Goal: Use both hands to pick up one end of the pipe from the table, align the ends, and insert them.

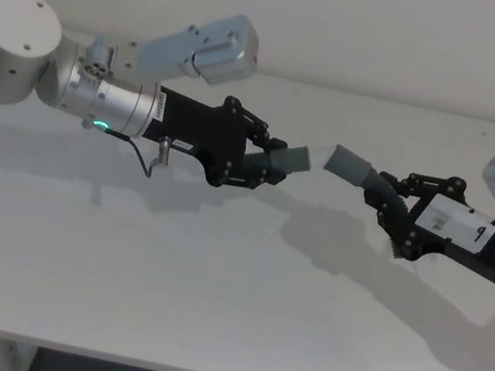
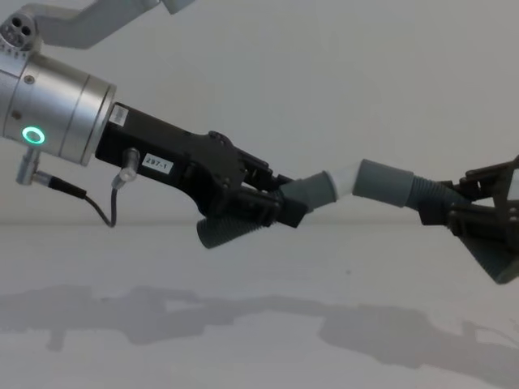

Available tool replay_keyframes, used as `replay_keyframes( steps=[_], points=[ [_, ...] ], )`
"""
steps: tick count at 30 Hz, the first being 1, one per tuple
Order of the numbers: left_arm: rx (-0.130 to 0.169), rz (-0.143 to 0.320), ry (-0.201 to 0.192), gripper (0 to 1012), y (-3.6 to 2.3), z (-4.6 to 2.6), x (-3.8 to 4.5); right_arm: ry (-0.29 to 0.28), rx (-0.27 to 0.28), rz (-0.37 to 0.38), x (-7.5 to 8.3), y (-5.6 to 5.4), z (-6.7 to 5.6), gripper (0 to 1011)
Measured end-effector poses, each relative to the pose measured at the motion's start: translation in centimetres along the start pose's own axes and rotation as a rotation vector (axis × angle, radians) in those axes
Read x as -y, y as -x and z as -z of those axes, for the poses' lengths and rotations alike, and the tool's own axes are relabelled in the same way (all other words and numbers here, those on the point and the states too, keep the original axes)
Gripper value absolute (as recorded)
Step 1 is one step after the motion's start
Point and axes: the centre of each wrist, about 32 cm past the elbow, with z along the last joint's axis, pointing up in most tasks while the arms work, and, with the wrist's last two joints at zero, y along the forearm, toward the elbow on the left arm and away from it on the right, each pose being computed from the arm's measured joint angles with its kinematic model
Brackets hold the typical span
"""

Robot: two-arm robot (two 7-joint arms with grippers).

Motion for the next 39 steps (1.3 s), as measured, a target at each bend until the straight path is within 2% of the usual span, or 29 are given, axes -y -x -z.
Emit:
replay_keyframes(
  steps=[12, 15, 26, 39],
  points=[
    [0.002, 0.019, -0.008, 370, 0.11, 0.00, 0.02, -0.003, 0.019, -0.013, -0.05, -0.12, -0.14, 235],
    [0.004, 0.020, -0.013, 371, 0.18, -0.07, 0.01, 0.002, 0.043, -0.020, 0.03, -0.16, -0.25, 235],
    [0.006, 0.007, -0.035, 370, 0.34, -0.29, -0.06, 0.007, 0.083, -0.027, 0.20, -0.16, -0.45, 235],
    [0.007, -0.002, -0.046, 370, 0.37, -0.34, -0.17, 0.012, 0.102, -0.029, 0.31, -0.18, -0.50, 235]
  ],
)
